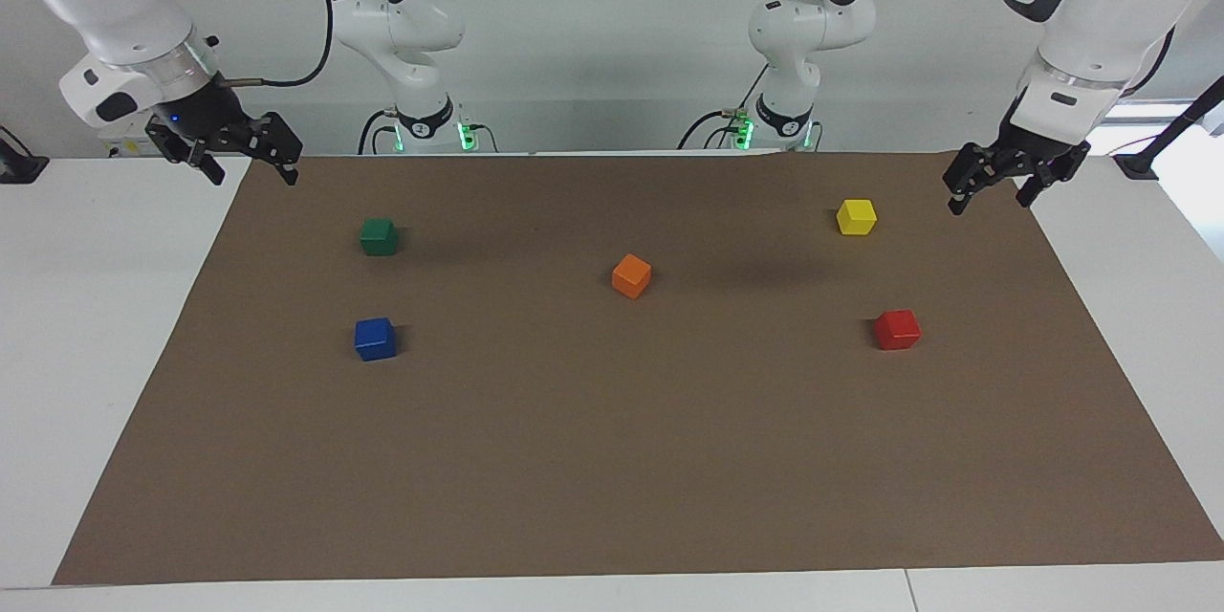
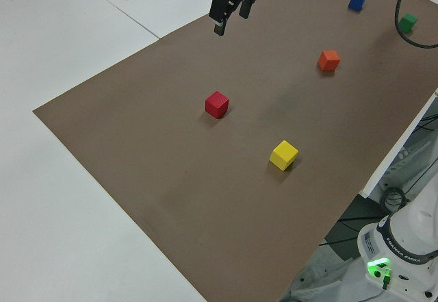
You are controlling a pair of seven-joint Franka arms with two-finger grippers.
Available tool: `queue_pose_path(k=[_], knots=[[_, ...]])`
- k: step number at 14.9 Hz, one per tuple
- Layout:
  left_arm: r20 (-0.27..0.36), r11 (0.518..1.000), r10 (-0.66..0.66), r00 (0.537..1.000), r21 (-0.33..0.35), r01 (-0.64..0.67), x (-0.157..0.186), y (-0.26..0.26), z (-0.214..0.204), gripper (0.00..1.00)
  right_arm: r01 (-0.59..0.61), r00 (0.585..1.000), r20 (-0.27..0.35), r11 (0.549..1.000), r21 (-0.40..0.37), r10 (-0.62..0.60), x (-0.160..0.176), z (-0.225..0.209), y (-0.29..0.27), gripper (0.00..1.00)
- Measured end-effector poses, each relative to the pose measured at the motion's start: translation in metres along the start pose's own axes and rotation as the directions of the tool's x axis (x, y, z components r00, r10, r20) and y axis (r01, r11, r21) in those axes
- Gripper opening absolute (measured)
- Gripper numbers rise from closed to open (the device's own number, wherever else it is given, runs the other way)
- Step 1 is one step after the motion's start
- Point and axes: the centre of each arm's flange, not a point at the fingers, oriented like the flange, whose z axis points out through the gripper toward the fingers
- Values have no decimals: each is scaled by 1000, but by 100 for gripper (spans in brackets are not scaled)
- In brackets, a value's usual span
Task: Transfer red block to right arm and stack on blue block
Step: 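Grasp the red block with the left gripper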
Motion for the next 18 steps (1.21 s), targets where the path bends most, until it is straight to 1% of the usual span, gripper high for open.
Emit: queue_pose_path(k=[4, 6, 9, 11, 12, 13, 15, 18], knots=[[-31, 1000, 0, 1000, -4, 0, 5, -1, 64, 100, -6, 1000, 0, 1000, 1, 6, -1, 0, 6, 100], [-33, 1000, 3, 999, -9, -4, 8, 2, 89, 100, -9, 1000, 3, 1000, 14, 9, -2, 1, 17, 100], [-5, 1000, 12, 1000, -18, -12, 14, 7, 126, 100, -25, 1000, 5, 994, 107, 25, -3, 8, 28, 100], [10, 1000, 16, 1000, -22, -16, 16, 10, 142, 100, 11, 1000, -5, 989, 149, -10, -1, 15, 31, 100], [20, 1000, 17, 1000, -24, -17, 16, 10, 149, 100, 24, 1000, -5, 983, 185, -24, 2, 23, 31, 100], [30, 1000, 18, 999, -25, -17, 14, 11, 156, 100, 17, 1000, 1, 970, 241, -18, 5, 33, 31, 100], [49, 999, 19, 999, -28, -18, 13, 12, 173, 100, -13, 1000, 16, 929, 370, 8, 14, 57, 40, 100], [92, 999, 20, 996, -34, -17, 9, 13, 203, 100, -49, 999, 34, 855, 516, 37, 30, 88, 47, 100]])
